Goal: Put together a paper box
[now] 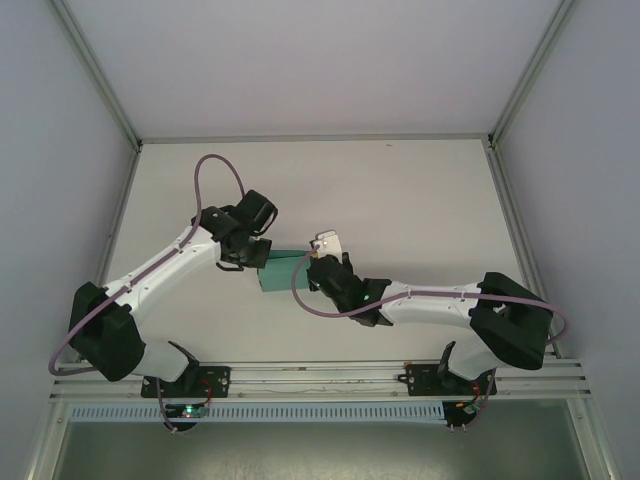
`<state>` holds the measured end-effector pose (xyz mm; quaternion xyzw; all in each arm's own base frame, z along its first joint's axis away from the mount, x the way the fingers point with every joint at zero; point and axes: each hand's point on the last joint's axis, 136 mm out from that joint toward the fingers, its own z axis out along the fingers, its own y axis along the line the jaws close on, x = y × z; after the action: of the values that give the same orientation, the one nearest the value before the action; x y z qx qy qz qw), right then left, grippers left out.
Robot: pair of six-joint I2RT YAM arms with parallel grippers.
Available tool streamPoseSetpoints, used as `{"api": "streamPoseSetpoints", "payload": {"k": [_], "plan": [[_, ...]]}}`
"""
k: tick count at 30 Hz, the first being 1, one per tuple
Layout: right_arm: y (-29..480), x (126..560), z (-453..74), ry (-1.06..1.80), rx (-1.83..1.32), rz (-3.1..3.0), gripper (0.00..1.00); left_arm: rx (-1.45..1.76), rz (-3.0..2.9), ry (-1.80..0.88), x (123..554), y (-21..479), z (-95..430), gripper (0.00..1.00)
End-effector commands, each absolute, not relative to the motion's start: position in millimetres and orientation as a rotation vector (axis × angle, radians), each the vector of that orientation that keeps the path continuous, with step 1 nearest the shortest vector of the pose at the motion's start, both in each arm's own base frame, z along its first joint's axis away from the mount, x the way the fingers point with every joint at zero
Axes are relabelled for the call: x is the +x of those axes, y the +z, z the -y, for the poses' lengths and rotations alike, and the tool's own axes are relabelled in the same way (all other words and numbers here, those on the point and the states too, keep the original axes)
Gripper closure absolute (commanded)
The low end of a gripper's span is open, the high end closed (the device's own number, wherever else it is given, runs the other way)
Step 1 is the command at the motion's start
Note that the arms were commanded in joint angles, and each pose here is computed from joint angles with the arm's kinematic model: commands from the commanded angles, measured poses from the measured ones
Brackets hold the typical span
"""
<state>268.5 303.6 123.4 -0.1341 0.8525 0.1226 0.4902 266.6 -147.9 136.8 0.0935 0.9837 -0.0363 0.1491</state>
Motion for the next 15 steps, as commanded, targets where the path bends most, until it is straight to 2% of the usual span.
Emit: {"api": "streamPoseSetpoints", "payload": {"k": [1, 8, 13, 15], "plan": [[57, 242, -280, 0.162, -0.501, -2.264, 1.0, 0.254, -2.776, -0.087, 276, 145, 145, 1.0], [53, 239, -278, 0.078, -0.579, -2.25, 1.0, 0.127, -2.938, -0.2, 248, 148, 153, 1.0], [45, 234, -282, 0.062, -0.606, -2.263, 1.0, 0.021, -3.052, -0.498, 228, 152, 178, 1.0], [43, 231, -282, 0.04, -0.619, -2.26, 1.0, -0.048, -3.08, -0.518, 225, 151, 176, 1.0]]}}
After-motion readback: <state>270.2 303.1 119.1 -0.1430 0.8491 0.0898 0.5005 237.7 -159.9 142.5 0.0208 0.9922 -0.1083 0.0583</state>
